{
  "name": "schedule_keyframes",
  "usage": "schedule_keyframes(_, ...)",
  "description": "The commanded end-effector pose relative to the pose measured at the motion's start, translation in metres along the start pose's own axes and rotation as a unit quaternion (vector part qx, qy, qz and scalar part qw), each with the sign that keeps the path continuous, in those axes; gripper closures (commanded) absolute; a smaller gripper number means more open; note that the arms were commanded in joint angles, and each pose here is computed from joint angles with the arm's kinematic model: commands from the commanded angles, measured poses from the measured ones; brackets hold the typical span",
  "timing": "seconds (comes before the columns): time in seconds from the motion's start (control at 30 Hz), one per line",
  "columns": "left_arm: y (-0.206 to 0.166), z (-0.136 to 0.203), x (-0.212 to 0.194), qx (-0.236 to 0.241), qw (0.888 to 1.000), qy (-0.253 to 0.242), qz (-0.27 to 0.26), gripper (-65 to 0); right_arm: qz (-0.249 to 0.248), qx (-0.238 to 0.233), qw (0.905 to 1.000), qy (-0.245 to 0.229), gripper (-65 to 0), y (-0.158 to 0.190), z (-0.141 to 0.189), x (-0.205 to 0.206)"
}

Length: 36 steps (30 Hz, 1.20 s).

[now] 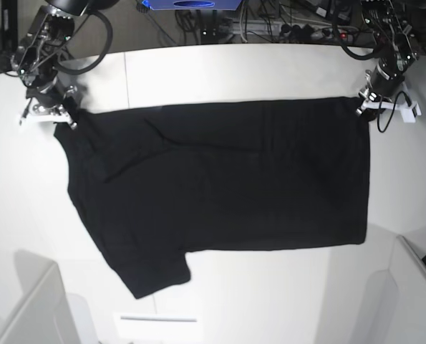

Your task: Fold the T-shirt properly

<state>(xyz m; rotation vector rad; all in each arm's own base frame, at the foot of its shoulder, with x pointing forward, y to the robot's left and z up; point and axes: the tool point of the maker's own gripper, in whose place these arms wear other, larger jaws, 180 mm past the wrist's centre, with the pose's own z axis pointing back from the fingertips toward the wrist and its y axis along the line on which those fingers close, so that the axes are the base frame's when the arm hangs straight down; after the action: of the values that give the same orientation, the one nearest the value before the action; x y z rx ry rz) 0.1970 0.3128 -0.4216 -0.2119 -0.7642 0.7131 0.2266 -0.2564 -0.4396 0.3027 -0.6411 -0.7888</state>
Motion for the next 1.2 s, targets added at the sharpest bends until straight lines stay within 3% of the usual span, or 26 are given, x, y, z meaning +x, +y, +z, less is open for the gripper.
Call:
schedule_keyframes(0.0,-0.002,0.007,0.007,-0.004,1.000,-0.009,-0.012,0.0,0.008,0.004,0.9999,-0.008,0.0,0.003,0.005,0.008)
schedule_keyframes(0.63,0.027,0.039,-0.010,0.029,0.998,0.020,-0.053,0.0,0.050,-0.032,0.9982,-0.001,0.0,-0.025,0.049,-0.014)
schedule_keyframes(1.17,0.055,0.064,-0.004,0.066,0.996,0.013,-0.057,0.0,0.043,-0.071,0.9965,0.012,0.0,-0.059,0.066,-0.027)
